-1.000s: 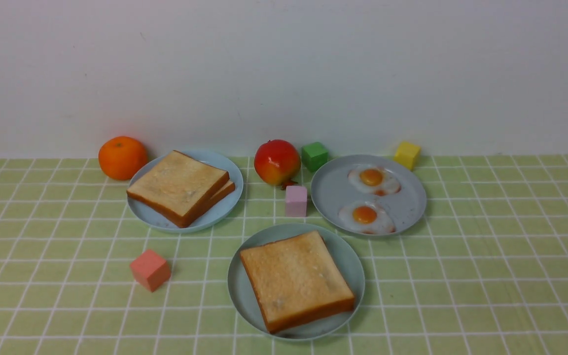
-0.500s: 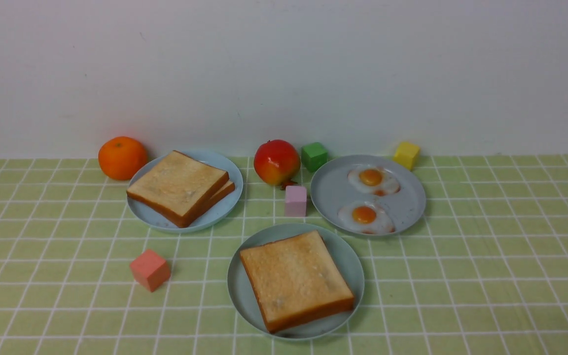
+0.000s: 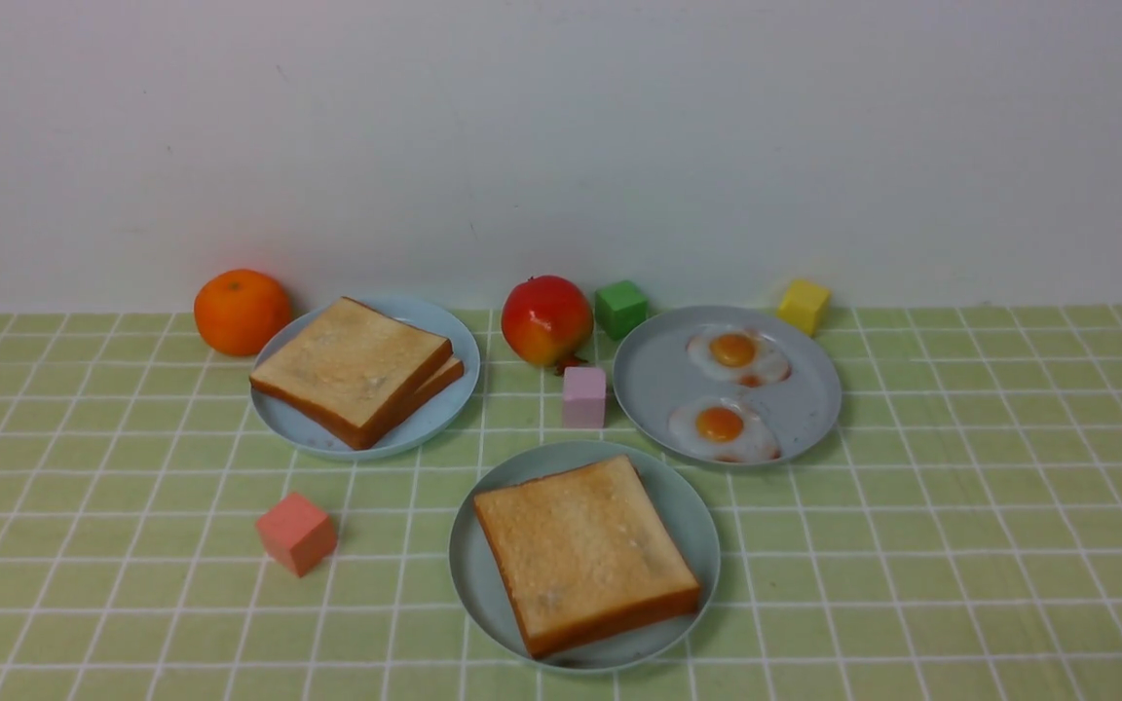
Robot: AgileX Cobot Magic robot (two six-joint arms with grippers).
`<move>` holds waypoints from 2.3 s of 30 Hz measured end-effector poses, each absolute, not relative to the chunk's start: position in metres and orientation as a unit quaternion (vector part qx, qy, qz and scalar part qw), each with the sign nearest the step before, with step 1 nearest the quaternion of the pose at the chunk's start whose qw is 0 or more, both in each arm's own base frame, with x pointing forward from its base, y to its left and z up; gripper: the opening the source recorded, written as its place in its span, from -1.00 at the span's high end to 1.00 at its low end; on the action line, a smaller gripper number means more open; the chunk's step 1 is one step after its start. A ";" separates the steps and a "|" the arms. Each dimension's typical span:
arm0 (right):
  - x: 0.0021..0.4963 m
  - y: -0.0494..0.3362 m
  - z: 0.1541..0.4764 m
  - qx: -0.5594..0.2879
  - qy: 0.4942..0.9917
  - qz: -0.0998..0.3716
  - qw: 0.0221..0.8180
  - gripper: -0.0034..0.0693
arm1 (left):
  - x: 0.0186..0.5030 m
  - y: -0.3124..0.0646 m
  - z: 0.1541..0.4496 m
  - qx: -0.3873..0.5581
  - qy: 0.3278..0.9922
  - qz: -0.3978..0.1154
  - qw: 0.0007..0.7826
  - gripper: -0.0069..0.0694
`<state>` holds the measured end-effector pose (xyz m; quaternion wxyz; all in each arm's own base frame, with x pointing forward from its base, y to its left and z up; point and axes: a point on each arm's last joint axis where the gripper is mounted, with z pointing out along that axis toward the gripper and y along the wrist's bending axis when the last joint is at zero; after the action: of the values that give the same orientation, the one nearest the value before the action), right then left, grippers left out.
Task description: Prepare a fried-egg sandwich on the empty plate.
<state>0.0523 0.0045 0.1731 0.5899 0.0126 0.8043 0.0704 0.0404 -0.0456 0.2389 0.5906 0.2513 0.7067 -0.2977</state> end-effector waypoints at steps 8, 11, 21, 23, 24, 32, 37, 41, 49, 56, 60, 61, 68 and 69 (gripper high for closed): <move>0.052 0.004 0.173 0.012 0.804 0.069 0.590 0.94 | 0.040 -0.046 0.239 0.251 0.707 -0.298 0.591 0.85; 0.052 0.004 0.173 0.012 0.804 0.069 0.590 0.93 | 0.040 -0.046 0.239 0.251 0.707 -0.298 0.591 0.84; 0.052 0.004 0.173 0.012 0.804 0.069 0.590 0.92 | 0.040 -0.046 0.239 0.251 0.707 -0.298 0.591 0.82; 0.052 0.004 0.173 0.012 0.804 0.069 0.590 0.92 | 0.040 -0.046 0.239 0.251 0.707 -0.298 0.591 0.81; 0.052 0.004 0.173 0.012 0.804 0.069 0.590 0.92 | 0.040 -0.046 0.239 0.251 0.707 -0.298 0.591 0.81; 0.052 0.004 0.173 0.012 0.804 0.069 0.590 0.91 | 0.040 -0.046 0.239 0.251 0.707 -0.298 0.591 0.79; 0.052 0.004 0.173 0.012 0.804 0.069 0.590 0.90 | 0.041 -0.046 0.239 0.251 0.705 -0.297 0.593 0.77; 0.052 0.004 0.173 0.012 0.804 0.069 0.590 0.89 | 0.043 -0.045 0.236 0.242 0.698 -0.295 0.606 0.78; 0.052 0.004 0.173 0.012 0.805 0.068 0.589 0.89 | 0.054 -0.023 0.232 0.072 0.658 -0.222 0.715 0.85; 0.052 0.004 0.173 0.012 0.805 0.068 0.589 0.87 | 0.056 -0.006 0.191 -0.075 0.735 -0.133 0.660 0.85; 0.052 0.004 0.173 0.012 0.805 0.068 0.589 0.86 | 0.053 -0.003 0.170 -0.109 0.796 -0.114 0.584 0.85; 0.052 0.004 0.173 0.012 0.805 0.068 0.589 0.86 | 0.052 -0.003 0.169 -0.110 0.800 -0.113 0.578 0.85; 0.052 0.004 0.173 0.012 0.805 0.068 0.589 0.83 | 0.052 -0.002 0.168 -0.111 0.803 -0.111 0.575 0.85; 0.052 0.004 0.173 0.012 0.805 0.068 0.589 0.83 | 0.052 -0.002 0.168 -0.111 0.803 -0.111 0.575 0.85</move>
<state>0.0521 0.0043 0.1733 0.5888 0.0116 0.8053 0.0683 0.0523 -0.0025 0.1684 0.5754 -0.1110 0.8027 -0.1105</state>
